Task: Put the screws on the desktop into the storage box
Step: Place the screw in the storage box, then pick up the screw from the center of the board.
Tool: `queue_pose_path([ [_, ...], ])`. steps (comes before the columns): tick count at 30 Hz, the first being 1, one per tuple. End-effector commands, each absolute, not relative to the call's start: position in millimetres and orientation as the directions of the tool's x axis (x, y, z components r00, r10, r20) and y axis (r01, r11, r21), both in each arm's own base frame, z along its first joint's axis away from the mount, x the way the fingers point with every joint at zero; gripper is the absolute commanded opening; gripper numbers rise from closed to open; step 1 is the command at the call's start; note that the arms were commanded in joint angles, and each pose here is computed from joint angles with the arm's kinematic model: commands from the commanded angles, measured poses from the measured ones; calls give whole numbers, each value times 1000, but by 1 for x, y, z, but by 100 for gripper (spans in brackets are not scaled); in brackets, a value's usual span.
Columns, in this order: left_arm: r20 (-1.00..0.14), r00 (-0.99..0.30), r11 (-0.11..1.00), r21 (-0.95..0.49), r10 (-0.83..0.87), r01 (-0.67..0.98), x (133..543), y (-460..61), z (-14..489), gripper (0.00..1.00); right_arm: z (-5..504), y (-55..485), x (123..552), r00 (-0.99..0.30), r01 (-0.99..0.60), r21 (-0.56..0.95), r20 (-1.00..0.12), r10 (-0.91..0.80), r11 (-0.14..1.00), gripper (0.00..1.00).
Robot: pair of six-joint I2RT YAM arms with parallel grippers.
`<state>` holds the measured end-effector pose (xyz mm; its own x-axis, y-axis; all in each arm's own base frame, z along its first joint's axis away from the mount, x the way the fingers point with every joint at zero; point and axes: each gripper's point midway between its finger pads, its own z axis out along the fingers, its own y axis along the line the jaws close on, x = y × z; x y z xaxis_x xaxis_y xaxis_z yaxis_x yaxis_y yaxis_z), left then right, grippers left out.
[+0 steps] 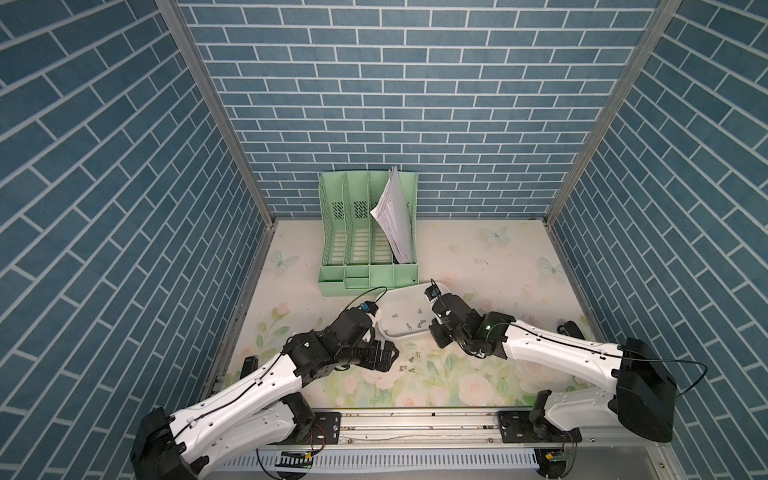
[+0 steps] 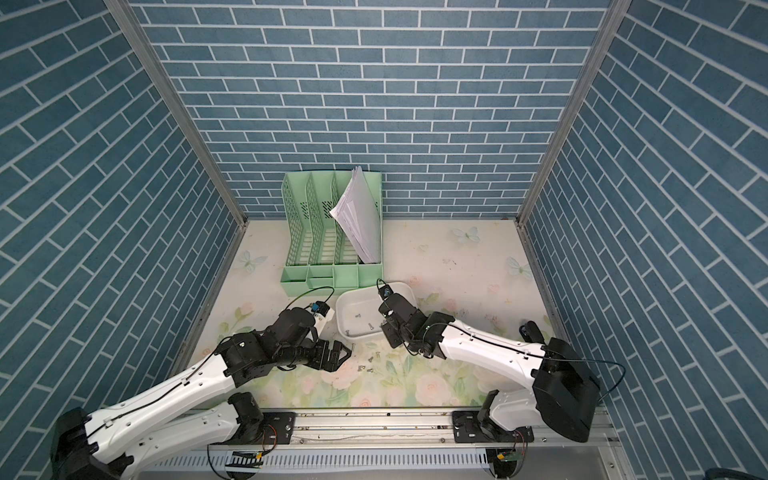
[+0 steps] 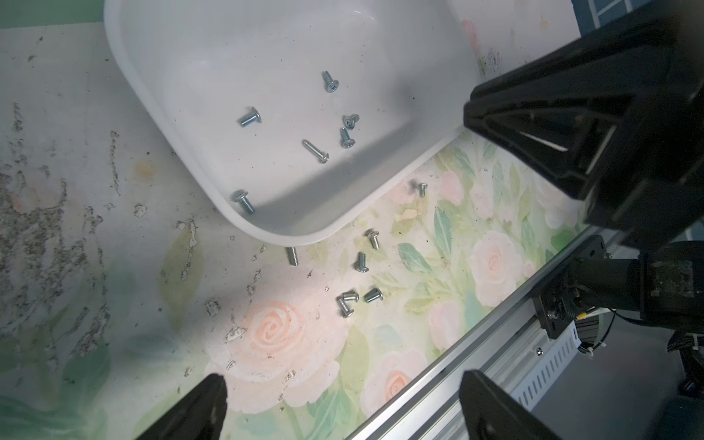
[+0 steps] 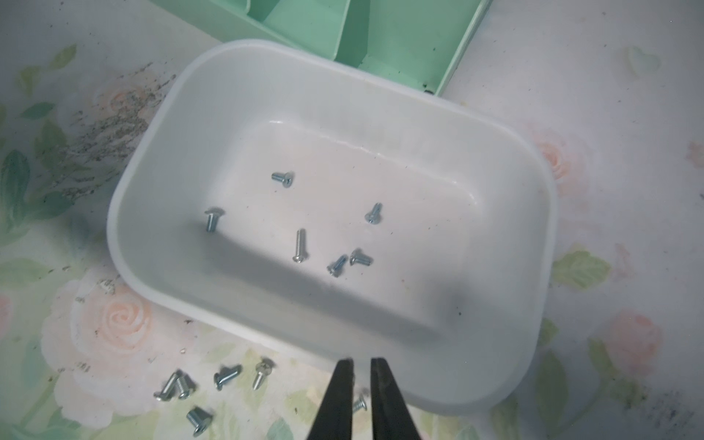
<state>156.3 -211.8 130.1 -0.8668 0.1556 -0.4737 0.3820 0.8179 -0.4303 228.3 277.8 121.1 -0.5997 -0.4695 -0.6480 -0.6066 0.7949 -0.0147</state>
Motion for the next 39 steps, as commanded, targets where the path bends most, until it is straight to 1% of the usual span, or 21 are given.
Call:
queue_pose_path([
  [1,-488,-860,823,-419,151,383,160,-211,131,100,133,292,242,-554,-647,-12,-681,-480,763,15],
  [5,-486,-861,824,-421,147,378,160,-210,130,100,136,293,248,-551,-639,-18,-686,-475,769,16],
  [10,-488,-862,824,-426,140,374,159,-209,129,100,128,277,239,-589,-614,-8,-661,-465,789,24],
  [15,-492,-859,822,-425,142,379,160,-210,129,100,113,252,216,-653,-573,37,-625,-428,819,30],
  [24,-489,-859,820,-423,151,385,162,-214,127,100,76,215,174,-739,-518,41,-525,-423,854,35],
  [33,-485,-861,819,-424,155,387,162,-216,127,100,47,214,162,-780,-487,83,-489,-390,870,39],
  [39,-484,-862,821,-422,154,383,162,-214,127,100,33,224,159,-785,-506,104,-466,-407,857,40],
])
